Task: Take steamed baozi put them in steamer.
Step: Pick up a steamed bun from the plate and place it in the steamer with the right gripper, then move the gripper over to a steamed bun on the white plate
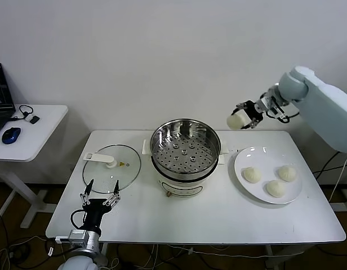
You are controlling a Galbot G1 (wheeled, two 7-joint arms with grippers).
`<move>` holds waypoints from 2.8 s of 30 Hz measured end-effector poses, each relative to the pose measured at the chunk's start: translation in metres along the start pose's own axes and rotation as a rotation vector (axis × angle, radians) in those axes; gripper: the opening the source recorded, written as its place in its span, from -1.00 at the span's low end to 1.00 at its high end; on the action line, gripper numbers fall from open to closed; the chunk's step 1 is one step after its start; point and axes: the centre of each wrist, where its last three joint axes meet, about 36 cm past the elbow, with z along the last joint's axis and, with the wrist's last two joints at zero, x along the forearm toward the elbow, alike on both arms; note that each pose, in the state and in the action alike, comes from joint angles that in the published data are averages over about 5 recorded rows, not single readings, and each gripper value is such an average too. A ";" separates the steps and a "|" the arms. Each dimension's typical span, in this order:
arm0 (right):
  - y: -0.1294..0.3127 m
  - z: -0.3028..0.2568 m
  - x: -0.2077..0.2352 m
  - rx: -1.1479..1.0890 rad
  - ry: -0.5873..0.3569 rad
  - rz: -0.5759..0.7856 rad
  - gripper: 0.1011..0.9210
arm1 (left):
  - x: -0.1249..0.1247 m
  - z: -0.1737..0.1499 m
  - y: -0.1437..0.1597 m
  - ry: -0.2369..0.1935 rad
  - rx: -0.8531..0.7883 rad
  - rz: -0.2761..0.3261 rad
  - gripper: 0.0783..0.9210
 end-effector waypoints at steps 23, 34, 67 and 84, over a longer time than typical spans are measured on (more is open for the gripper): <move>-0.112 -0.100 -0.094 0.453 -0.007 -0.139 0.41 | 0.005 -0.004 0.004 -0.009 0.004 -0.020 0.77; -0.122 -0.112 -0.136 0.504 0.007 -0.177 0.41 | 0.006 -0.004 0.005 -0.008 0.007 -0.023 0.77; -0.117 -0.118 -0.170 0.526 -0.015 -0.205 0.76 | 0.002 -0.006 0.011 -0.011 0.005 -0.034 0.77; -0.101 -0.071 -0.082 0.335 -0.022 -0.144 0.76 | 0.001 -0.010 0.007 -0.019 0.011 -0.028 0.77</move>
